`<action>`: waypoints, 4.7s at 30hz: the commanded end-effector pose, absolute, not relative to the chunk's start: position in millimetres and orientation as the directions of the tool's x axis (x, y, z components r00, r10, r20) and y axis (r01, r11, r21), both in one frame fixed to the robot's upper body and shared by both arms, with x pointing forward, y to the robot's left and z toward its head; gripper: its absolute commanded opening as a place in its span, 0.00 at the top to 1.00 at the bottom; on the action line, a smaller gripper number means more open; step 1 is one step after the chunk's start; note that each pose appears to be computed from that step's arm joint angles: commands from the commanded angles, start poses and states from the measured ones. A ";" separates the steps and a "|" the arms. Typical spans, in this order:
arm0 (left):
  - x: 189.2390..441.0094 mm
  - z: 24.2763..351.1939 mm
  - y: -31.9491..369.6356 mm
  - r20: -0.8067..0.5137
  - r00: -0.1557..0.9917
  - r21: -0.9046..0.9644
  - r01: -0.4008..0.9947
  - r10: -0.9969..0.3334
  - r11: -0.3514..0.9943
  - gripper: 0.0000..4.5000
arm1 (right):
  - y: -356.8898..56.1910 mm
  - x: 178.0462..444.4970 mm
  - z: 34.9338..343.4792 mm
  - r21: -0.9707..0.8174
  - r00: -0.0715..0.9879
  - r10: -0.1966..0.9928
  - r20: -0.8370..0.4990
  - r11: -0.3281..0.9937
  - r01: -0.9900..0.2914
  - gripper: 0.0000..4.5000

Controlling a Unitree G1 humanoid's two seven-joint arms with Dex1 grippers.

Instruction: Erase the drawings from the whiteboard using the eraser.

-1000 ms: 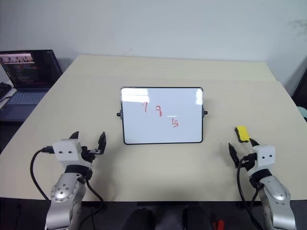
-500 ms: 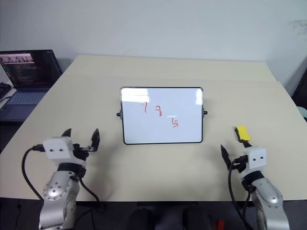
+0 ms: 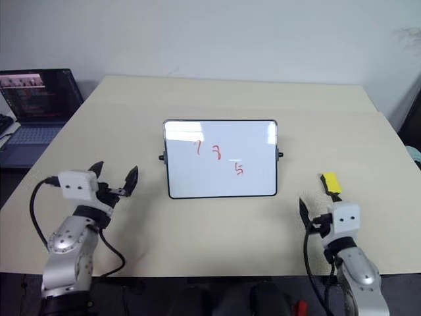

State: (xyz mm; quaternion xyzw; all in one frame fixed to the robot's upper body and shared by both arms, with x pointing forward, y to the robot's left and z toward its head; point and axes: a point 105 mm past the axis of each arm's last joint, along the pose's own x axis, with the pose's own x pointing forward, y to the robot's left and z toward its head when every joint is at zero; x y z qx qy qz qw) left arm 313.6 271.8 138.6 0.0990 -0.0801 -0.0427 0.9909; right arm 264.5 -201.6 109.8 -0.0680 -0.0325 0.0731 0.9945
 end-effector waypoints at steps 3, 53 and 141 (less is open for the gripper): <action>311.3 168.2 281.6 0.197 0.962 0.228 0.141 -0.187 0.963 0.01 | -203.8 274.7 144.7 -0.152 0.973 0.140 0.182 0.982 -0.113 0.00; 307.0 208.3 49.1 -0.116 0.179 0.315 0.940 -0.977 0.135 0.01 | -276.0 356.4 124.7 -0.016 0.972 -0.017 -0.235 1.000 0.014 0.00; 299.3 191.9 206.9 -0.155 0.782 0.220 0.623 -0.603 0.751 0.00 | 64.6 362.1 235.2 -0.743 0.577 0.814 0.072 0.430 -0.513 0.70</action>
